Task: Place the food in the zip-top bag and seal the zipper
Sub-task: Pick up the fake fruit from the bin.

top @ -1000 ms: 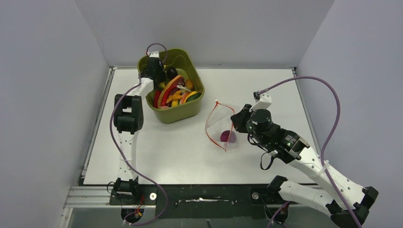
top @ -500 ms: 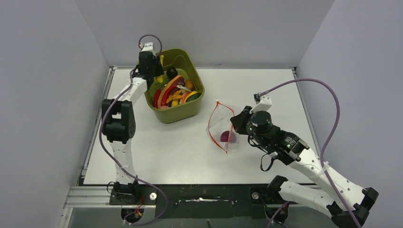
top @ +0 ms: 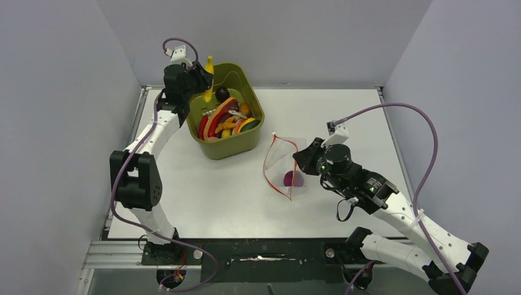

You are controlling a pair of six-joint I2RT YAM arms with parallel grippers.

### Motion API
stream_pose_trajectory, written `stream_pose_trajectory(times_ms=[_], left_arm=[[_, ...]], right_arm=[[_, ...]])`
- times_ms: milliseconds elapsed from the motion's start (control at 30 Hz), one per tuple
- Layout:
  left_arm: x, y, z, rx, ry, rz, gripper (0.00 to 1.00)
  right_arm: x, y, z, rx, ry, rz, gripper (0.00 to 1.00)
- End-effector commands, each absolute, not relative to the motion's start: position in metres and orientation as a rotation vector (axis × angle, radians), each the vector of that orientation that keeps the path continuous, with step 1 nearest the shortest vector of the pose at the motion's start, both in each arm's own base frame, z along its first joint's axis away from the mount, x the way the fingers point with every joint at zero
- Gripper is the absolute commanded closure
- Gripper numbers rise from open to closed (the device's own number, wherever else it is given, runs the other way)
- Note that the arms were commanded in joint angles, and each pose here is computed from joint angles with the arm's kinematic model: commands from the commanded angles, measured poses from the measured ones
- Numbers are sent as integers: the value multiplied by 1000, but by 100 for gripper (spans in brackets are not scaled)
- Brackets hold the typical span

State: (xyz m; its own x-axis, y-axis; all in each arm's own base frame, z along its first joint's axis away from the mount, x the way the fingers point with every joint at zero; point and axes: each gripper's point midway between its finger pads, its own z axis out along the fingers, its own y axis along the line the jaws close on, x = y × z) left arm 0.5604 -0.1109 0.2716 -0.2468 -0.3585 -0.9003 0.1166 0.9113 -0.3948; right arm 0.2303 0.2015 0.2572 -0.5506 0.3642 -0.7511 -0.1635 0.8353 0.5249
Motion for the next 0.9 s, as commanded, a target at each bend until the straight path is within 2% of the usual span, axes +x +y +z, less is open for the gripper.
stream_pose_trajectory(times_ms=[0,367,867], left_arm=[[529,-135,343,-112,1574,-629,88],[430,-154,392,-82,1366,-850,88],[319,-224,405,107,1269,-1128,88]], right_arm=[[230,216,281,169,1971,829,100],[224,232,270,155,2001,924,100],[224,262,274,172,2008,1096,100]])
